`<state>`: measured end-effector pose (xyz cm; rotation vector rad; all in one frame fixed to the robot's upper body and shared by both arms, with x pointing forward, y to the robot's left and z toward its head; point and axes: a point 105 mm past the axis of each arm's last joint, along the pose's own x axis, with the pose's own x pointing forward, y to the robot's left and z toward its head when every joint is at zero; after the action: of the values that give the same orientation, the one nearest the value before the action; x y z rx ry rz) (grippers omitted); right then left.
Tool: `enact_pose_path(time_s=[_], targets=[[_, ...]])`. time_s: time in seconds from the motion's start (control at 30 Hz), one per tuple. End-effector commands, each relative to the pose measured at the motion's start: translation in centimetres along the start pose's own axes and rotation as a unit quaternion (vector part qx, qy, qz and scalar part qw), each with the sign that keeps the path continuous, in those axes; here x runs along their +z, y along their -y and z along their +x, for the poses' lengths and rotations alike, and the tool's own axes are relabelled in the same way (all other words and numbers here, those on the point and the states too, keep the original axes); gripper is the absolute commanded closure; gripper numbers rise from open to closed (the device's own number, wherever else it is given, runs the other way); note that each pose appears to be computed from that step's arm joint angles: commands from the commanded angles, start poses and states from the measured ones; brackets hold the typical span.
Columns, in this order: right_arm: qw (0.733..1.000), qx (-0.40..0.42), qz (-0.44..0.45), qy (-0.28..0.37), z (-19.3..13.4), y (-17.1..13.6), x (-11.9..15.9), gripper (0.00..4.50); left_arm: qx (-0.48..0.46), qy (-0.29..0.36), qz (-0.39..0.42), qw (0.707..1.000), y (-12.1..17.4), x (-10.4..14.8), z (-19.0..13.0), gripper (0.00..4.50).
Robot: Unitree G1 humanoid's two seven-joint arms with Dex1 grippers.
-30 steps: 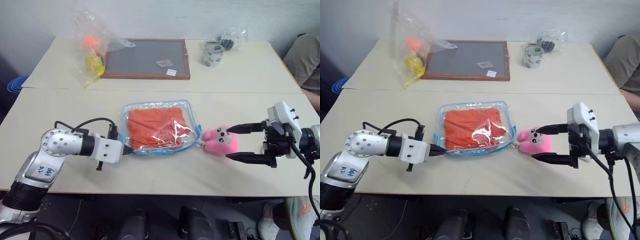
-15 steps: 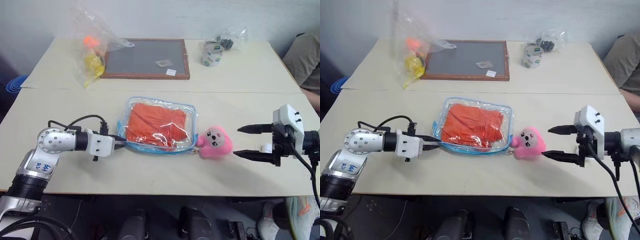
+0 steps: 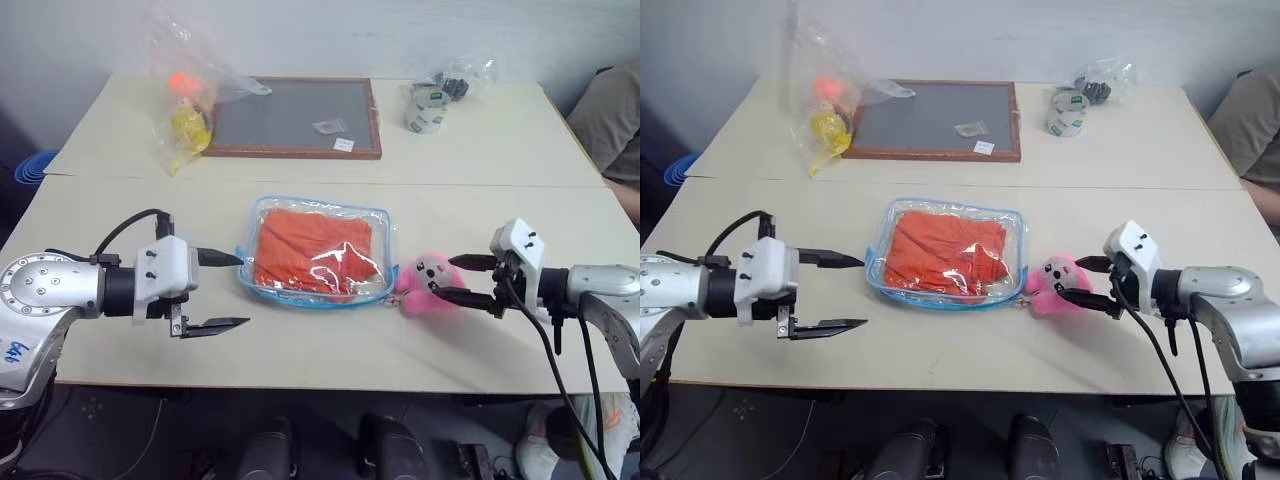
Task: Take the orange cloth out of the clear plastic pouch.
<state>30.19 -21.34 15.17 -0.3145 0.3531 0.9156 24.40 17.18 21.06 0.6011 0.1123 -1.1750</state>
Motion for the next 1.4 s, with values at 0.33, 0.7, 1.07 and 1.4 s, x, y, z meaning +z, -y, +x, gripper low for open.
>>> enact_pose_path(time_s=[0.33, 0.7, 1.07, 1.4], targets=[[0.996, 0.031, -0.034, 0.081, -1.9, -0.7, 3.0, 4.44, 0.051, 0.024, -0.017, 0.998, -0.1, 1.7, -1.0, 0.08], [0.958, 0.139, -0.249, 0.025, -1.9, -4.8, 4.6, 4.44, 0.062, 0.037, -0.006, 0.997, -0.5, 2.5, -0.1, 0.08], [0.91, 0.196, -0.363, 0.02, 0.3, -8.6, 3.8, 4.44, 0.054, 0.045, -0.004, 0.998, -0.5, 2.6, 0.9, 0.08], [0.837, 0.184, -0.512, 0.05, 4.2, -9.9, 3.1, 4.44, 0.032, 0.062, -0.01, 0.997, -0.6, 2.7, 2.7, 0.08]])
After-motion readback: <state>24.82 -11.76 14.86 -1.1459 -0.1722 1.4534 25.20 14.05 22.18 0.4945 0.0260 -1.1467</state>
